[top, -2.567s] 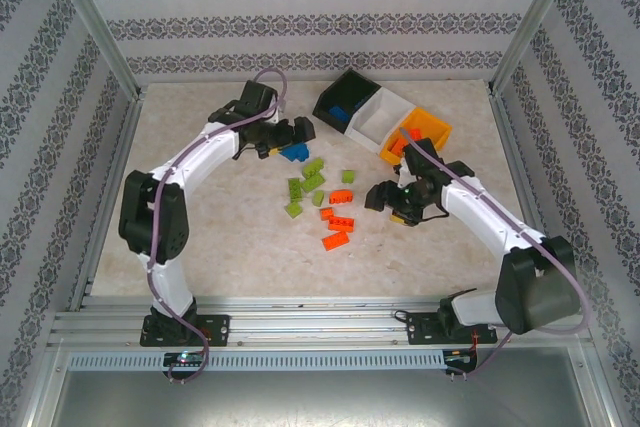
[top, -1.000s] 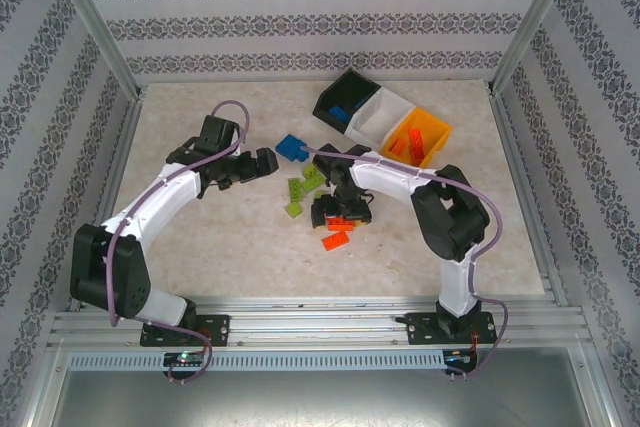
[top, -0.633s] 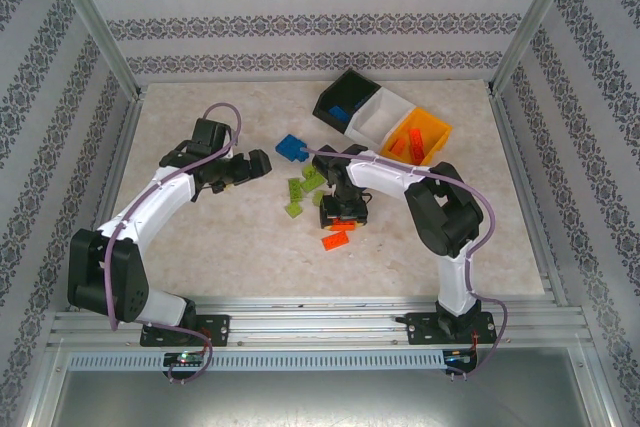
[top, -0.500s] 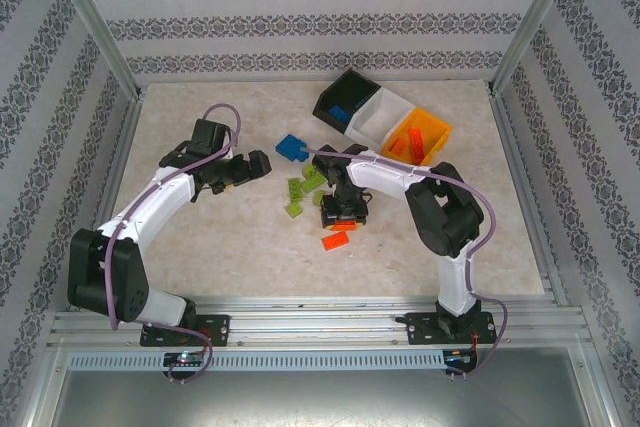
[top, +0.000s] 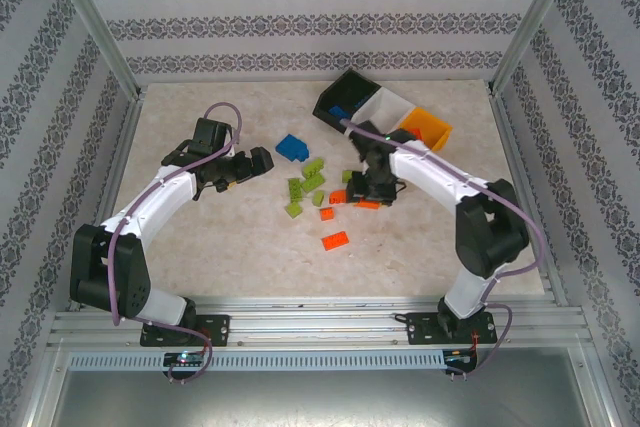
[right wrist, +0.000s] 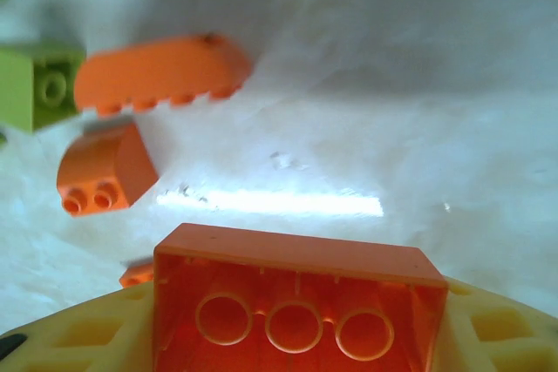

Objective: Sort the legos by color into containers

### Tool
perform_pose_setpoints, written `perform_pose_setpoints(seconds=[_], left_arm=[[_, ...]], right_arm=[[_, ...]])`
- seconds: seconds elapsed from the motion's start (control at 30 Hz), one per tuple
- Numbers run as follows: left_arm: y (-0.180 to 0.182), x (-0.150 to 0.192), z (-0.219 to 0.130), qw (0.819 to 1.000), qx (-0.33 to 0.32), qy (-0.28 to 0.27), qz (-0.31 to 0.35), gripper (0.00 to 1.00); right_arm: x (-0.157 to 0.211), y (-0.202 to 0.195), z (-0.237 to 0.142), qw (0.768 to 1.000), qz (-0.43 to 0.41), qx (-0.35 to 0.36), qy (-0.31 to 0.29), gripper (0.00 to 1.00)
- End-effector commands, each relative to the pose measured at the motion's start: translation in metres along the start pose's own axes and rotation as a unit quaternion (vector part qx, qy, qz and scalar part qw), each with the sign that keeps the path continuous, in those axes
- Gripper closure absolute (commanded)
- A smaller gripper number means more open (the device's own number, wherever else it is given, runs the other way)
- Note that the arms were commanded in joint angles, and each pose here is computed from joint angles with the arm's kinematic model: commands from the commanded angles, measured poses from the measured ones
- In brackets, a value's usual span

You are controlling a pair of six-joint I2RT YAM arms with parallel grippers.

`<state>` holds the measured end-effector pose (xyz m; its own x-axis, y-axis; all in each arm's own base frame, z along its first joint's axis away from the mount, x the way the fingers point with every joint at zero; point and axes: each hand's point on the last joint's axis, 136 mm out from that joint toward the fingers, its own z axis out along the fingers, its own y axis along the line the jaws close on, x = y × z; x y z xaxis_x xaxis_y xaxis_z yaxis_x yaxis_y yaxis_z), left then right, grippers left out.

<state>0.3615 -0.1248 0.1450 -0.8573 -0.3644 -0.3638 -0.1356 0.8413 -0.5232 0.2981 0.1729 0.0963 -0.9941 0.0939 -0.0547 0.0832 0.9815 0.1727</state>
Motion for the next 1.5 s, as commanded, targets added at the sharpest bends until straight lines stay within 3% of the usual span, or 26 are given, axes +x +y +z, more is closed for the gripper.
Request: perform_pose_setpoints(seconds=[0.0, 0.3, 0.6, 0.8, 0.97, 1.13, 1.47], left_arm=[[-0.004, -0.004, -0.002, 1.000, 0.016, -0.006, -0.008, 0.00], [-0.005, 0.003, -0.006, 1.000, 0.021, 0.001, -0.023, 0.00], [-0.005, 0.007, -0.012, 0.999, 0.018, 0.000, -0.027, 0.00], [-0.004, 0.005, -0.012, 1.000, 0.008, 0.003, -0.015, 0.00], [-0.005, 0.001, -0.004, 1.000, 0.006, 0.008, -0.014, 0.00], [-0.005, -0.005, 0.002, 1.000, 0.006, 0.003, -0.016, 0.00], [-0.009, -0.018, 0.012, 1.000, 0.002, -0.004, -0.008, 0.00]], right_arm=[[-0.029, -0.032, -0.031, 0.999, 0.027, 0.005, -0.043, 0.48], [-0.133, -0.095, -0.064, 0.988, 0.092, -0.011, -0.126, 0.48], [-0.196, -0.135, -0.034, 0.984, 0.117, 0.022, -0.130, 0.47], [-0.216, -0.151, -0.023, 0.983, 0.131, 0.025, -0.127, 0.45], [-0.226, -0.157, -0.024, 0.983, 0.130, 0.030, -0.126, 0.37], [-0.232, -0.158, -0.033, 0.981, 0.136, 0.027, -0.134, 0.25], [-0.228, -0.160, -0.054, 0.978, 0.143, 0.017, -0.148, 0.17]])
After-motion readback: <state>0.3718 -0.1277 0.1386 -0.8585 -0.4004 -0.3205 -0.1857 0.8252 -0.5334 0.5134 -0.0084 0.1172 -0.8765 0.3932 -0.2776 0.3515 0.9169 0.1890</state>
